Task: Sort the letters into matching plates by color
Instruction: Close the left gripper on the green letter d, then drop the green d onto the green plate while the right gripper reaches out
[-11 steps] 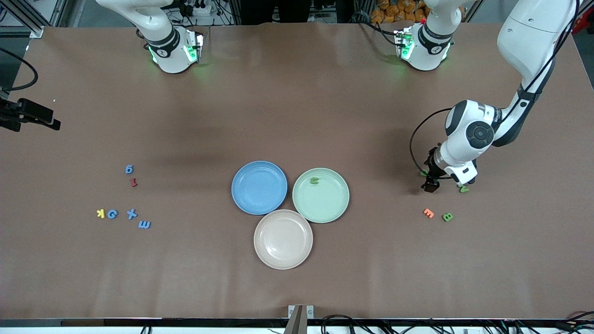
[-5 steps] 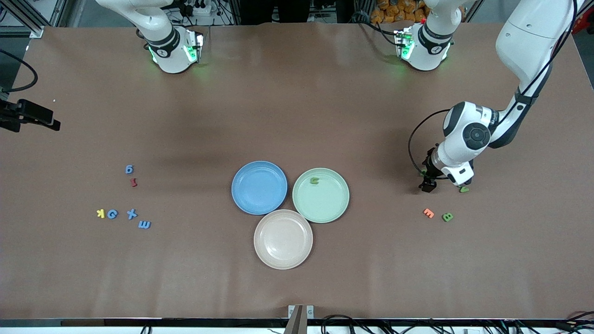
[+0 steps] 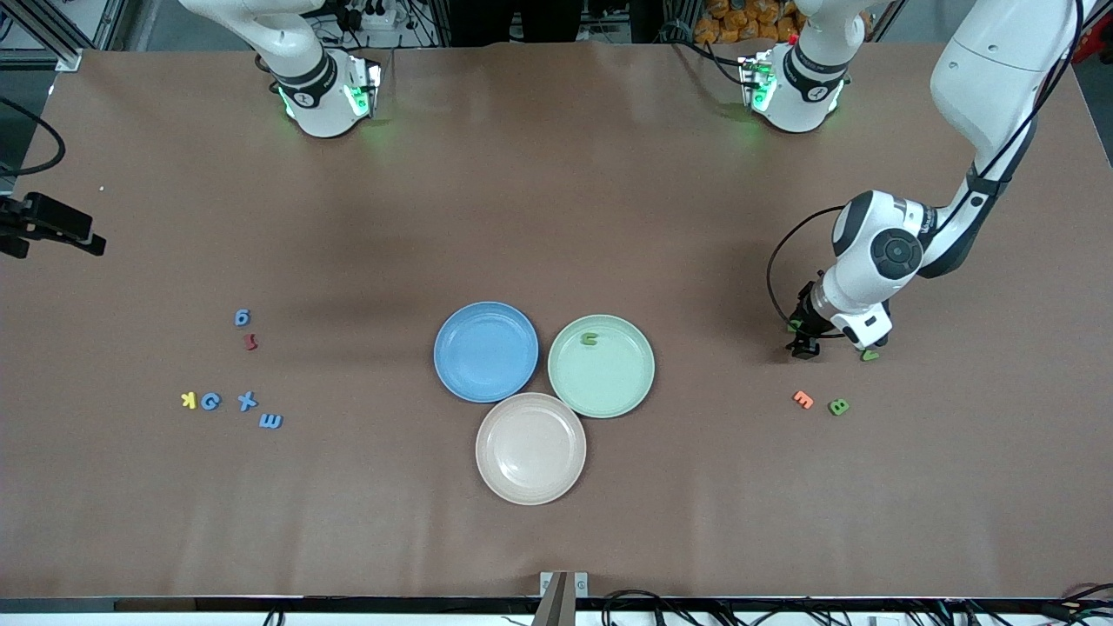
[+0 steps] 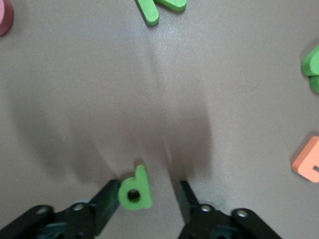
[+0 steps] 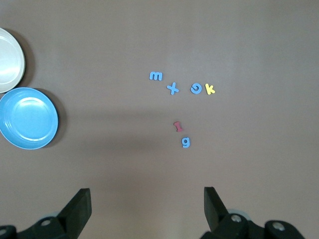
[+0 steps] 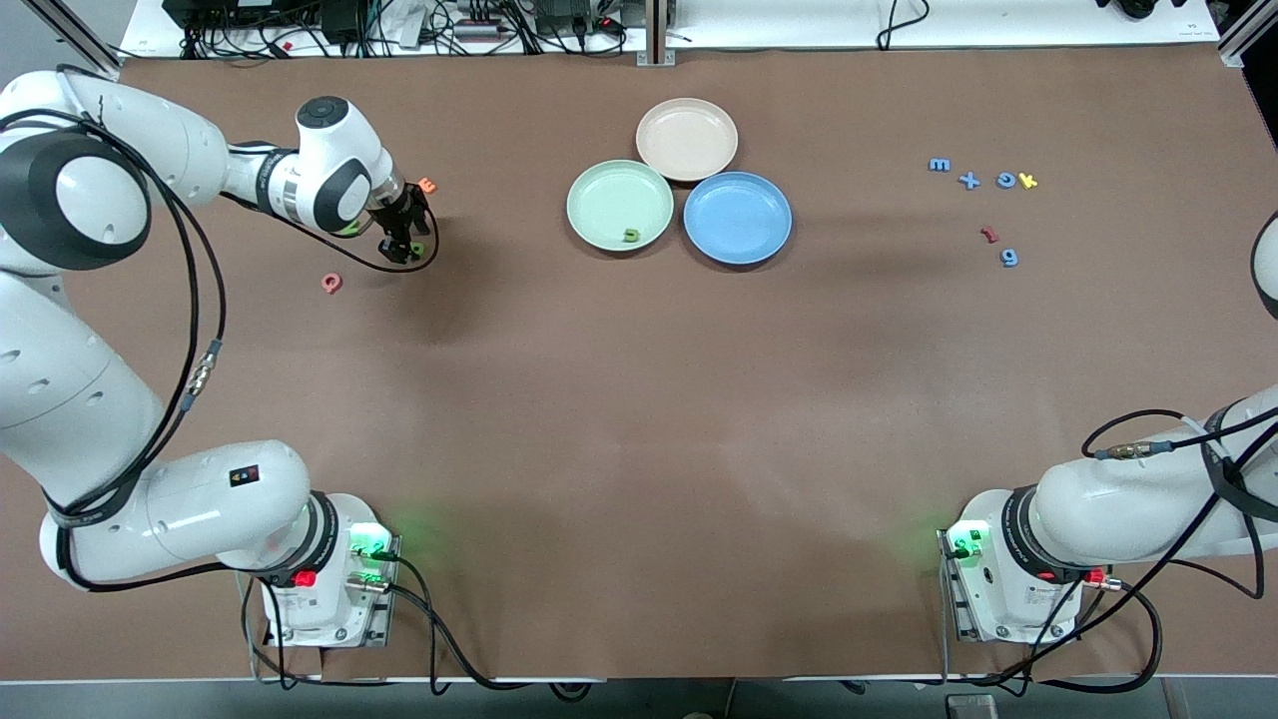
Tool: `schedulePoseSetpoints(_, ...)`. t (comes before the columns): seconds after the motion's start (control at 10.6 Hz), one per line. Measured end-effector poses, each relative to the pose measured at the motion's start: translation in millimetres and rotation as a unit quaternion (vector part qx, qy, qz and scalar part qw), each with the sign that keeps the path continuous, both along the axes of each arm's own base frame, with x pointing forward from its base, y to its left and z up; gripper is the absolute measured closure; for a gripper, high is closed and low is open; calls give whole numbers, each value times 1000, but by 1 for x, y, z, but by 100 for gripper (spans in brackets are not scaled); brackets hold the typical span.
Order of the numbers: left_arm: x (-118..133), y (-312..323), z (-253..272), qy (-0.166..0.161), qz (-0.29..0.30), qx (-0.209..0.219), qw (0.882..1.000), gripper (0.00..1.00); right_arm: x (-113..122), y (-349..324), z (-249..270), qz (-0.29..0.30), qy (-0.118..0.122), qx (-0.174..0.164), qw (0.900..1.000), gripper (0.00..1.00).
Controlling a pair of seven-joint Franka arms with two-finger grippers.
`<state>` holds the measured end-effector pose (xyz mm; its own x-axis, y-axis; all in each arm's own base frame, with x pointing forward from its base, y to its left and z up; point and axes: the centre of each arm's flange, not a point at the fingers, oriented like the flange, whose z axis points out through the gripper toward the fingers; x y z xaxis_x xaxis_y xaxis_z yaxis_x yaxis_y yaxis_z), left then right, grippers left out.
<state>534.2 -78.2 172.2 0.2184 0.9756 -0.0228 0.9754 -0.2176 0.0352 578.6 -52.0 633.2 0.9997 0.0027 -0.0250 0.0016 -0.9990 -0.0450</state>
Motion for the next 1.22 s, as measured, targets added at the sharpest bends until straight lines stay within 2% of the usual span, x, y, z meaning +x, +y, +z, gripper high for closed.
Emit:
schedulePoseSetpoints(0.19,1,0,3,-3,4,0,1000,66,2,2,1,2,-6,-1,1000,0)
schedulePoseSetpoints(0.38,2,0,6,-6,4,1,1000,70,2,4,1,4,-6,-1,1000,0)
schedulePoseSetpoints(0.66,3,-1,7,-9,3,0,1000,70,3,5,1,4,-7,-1,1000,0)
schedulePoseSetpoints(0.85,11,-12,16,-24,-6,-3,1000,70,3,6,0,6,-7,-1,1000,0)
schedulePoseSetpoints(1.22,17,-97,45,-58,-88,-2,994,70,4,8,-1,8,-9,-1,1000,0)
